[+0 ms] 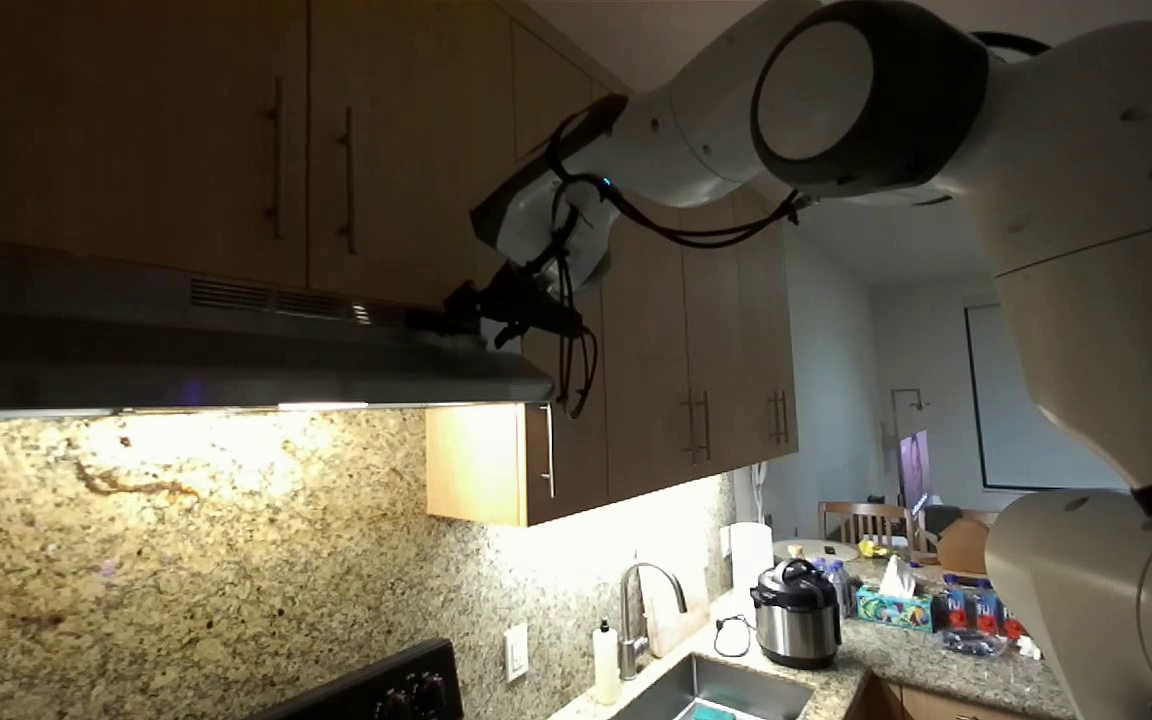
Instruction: Switch off the stove light.
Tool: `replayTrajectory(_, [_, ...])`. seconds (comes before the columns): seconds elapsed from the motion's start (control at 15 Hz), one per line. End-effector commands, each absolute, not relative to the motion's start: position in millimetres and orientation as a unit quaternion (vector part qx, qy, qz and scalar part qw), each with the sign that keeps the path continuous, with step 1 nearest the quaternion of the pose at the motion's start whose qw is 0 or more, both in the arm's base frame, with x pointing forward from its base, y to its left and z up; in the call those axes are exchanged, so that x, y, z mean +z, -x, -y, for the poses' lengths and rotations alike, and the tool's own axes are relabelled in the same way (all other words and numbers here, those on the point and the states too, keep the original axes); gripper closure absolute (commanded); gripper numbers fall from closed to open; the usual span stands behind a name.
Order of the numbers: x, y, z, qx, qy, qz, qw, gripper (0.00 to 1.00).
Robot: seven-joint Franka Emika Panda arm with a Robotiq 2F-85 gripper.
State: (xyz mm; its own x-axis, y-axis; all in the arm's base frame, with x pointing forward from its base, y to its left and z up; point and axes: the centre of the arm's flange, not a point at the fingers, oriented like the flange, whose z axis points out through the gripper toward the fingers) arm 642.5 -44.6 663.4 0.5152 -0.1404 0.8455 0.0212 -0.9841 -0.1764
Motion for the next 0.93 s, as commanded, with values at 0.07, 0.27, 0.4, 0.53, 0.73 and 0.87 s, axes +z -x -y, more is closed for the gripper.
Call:
replayTrajectory(0.07, [682,-670,75,-0.513,0.854,-0.056,0.067,0.00])
replayTrajectory(0.27, [685,-672,90,-0.517,0.851,-0.070,0.063,0.00])
replayTrajectory(0.4, [690,-673,102,-0.524,0.846,-0.081,0.057,0.00])
replayTrajectory(0.53, [690,-673,106,-0.524,0.845,-0.085,0.057,0.00])
replayTrajectory(0.73, [686,-672,103,-0.520,0.848,-0.080,0.061,0.00])
replayTrajectory(0.87, [682,-668,99,-0.510,0.856,-0.067,0.055,0.00])
